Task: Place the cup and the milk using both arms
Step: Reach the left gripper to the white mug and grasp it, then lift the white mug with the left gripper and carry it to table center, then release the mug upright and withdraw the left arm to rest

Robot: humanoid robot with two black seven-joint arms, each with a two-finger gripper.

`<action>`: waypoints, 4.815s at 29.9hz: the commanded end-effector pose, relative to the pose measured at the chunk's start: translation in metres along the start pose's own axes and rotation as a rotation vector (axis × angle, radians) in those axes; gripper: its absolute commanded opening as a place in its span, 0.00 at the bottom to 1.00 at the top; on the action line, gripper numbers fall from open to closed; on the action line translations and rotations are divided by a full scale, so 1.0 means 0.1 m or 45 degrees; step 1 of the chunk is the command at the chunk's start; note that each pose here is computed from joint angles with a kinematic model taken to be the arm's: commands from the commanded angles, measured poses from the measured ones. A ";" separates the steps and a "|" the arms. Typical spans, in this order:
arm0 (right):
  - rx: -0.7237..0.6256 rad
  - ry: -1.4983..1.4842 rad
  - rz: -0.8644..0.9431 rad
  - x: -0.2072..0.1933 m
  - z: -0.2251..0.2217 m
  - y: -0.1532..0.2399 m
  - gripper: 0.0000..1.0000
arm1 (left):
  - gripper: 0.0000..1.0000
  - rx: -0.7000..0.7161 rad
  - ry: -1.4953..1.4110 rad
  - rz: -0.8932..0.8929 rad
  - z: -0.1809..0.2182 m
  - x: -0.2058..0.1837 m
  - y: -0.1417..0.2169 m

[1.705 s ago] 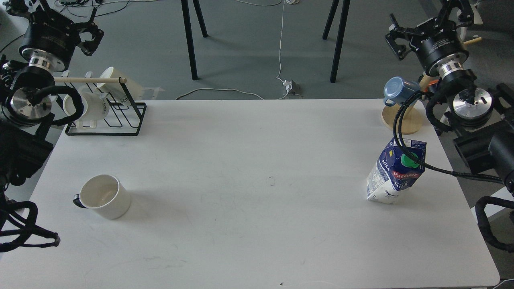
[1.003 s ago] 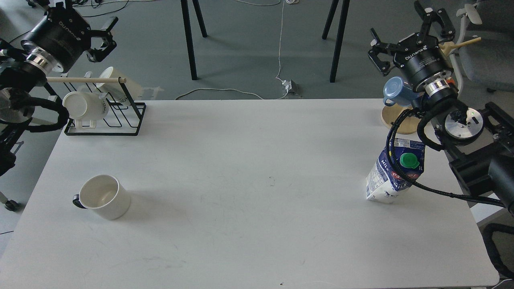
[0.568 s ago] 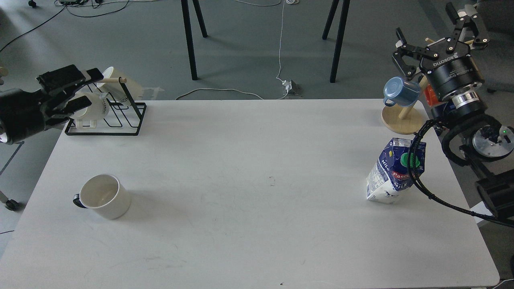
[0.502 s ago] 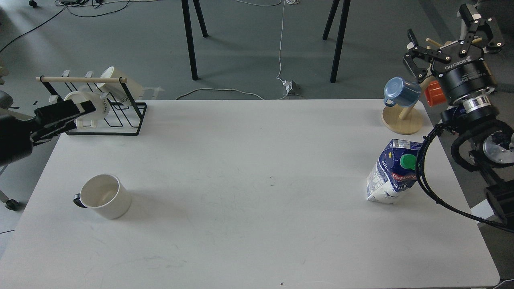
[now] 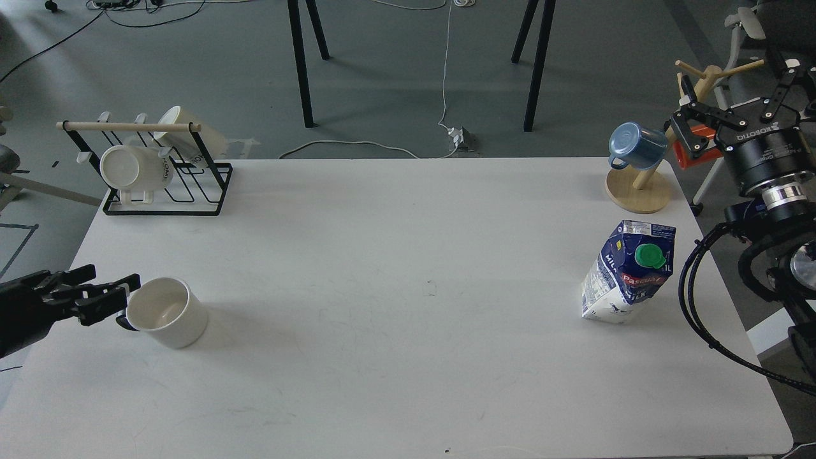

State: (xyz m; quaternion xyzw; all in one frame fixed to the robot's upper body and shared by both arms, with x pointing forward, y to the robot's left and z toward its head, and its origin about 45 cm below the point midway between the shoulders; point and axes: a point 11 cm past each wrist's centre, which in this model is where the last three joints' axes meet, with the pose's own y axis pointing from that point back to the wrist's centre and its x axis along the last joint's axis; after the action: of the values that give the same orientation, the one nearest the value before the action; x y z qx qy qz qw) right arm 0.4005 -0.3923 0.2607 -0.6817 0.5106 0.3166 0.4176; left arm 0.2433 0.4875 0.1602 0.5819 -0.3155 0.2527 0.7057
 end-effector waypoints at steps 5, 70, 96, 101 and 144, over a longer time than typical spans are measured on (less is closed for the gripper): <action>0.001 0.002 0.018 0.05 0.00 0.03 0.99 | 0.68 0.034 0.024 -0.015 -0.06 -0.20 -0.27; 0.081 0.070 0.004 -0.03 -0.40 0.05 0.98 | 0.00 -0.425 -0.222 0.049 1.68 1.60 -1.15; 0.065 0.030 -0.252 -0.79 -0.27 -0.67 0.98 | 0.05 -0.658 -0.714 -0.175 3.31 0.42 -1.73; 0.062 0.034 -0.264 -0.79 -0.28 -0.63 0.98 | 0.16 -0.646 -0.704 -0.176 3.27 0.46 -1.72; -0.078 -0.166 0.395 0.50 0.45 2.01 0.99 | 1.00 -1.090 2.235 0.840 0.65 2.05 -0.93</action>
State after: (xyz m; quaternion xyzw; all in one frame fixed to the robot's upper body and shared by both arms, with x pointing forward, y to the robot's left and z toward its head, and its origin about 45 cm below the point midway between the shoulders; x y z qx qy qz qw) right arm 0.2439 -0.4036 0.1703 -0.6062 0.5591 0.4116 0.3878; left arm 0.4419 0.3742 0.2788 -0.2219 0.0788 0.6072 0.7589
